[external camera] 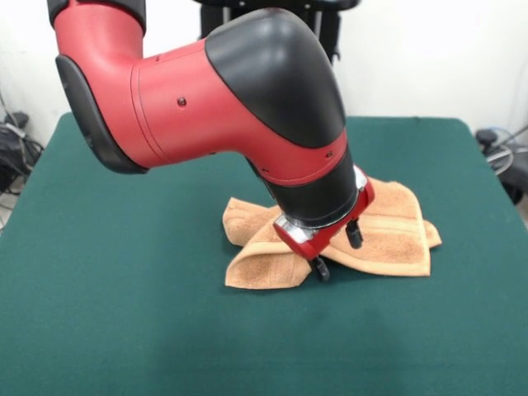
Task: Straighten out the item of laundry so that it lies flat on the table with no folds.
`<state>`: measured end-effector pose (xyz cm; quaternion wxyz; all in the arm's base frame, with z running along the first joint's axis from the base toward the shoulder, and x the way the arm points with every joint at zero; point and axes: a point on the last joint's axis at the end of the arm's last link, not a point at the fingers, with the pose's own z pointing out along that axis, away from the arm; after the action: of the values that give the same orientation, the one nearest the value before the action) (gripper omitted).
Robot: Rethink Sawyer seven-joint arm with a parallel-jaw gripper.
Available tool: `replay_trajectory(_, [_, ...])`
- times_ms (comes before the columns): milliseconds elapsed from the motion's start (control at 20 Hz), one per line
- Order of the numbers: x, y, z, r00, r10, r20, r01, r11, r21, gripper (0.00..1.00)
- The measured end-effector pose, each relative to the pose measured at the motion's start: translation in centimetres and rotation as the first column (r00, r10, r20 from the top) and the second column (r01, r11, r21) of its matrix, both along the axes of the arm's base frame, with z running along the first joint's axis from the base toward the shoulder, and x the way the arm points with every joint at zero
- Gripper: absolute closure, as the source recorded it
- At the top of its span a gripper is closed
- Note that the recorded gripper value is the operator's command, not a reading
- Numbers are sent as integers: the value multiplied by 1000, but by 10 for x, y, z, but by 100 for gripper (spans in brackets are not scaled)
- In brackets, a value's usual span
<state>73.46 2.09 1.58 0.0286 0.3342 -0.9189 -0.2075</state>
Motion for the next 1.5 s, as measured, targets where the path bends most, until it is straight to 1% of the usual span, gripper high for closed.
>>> replay_trajectory(550, [12, 3, 2, 1000, 4, 0, -4, 1000, -10, 0])
replay_trajectory(900, [19, -2, 3, 1000, -3, 1, 3, 1000, -17, 0])
replay_trajectory(1500, [15, -1, -16, 1000, -8, -18, 8, 1000, -8, 0])
